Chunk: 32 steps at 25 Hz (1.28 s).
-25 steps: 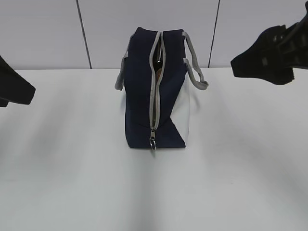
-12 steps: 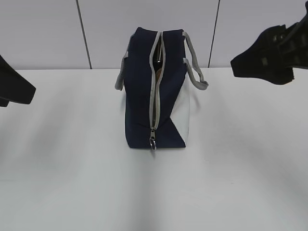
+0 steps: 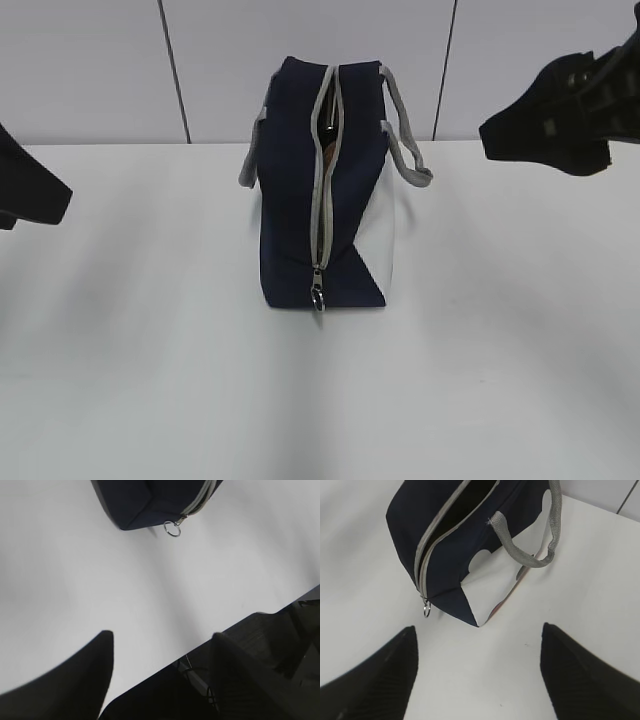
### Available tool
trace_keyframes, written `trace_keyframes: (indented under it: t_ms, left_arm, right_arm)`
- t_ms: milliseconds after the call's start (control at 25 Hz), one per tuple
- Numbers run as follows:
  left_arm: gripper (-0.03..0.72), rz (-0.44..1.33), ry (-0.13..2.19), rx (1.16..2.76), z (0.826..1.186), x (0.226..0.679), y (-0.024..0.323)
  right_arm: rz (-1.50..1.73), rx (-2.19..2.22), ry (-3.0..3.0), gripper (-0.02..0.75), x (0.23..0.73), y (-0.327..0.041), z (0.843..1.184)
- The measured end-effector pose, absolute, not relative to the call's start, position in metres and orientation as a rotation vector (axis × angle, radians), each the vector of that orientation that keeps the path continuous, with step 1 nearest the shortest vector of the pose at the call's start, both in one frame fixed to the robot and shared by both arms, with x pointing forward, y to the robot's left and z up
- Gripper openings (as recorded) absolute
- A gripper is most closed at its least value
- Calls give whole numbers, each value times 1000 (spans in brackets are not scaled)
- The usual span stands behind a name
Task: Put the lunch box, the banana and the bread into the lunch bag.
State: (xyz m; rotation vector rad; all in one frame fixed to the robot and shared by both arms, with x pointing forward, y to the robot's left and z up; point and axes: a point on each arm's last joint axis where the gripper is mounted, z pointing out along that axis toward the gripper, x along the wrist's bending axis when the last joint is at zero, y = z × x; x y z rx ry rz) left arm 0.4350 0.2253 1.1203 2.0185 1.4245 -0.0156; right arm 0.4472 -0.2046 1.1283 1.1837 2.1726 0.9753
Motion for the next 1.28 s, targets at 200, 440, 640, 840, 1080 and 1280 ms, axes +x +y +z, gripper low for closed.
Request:
trace_keyframes:
  t_ms: [200,440,640,840,1080,1280]
  left_arm:
    - [424,-20,1425,2021,1120,435,225]
    - [424,-22,1425,2023,1120,434,225]
    - [424,1,1423,2007,1121,436,225]
    - [424,3,1423,2006,1121,437,225]
    - [424,10,1423,2001,1121,437,225]
    - [424,35,1421,1984,1122,439,226]
  right_arm:
    - [977,1183,2170,563,447,-205,1128]
    - [977,1183,2170,563,447,-205,1128]
    - [977,1183,2170,563,447,-205,1128]
    - [974,1185,2174,563,447,-205,1128]
    - [960,1209,2201,563,452,-202,1121]
    - [1051,1156,2213,531,458,-193,1107]
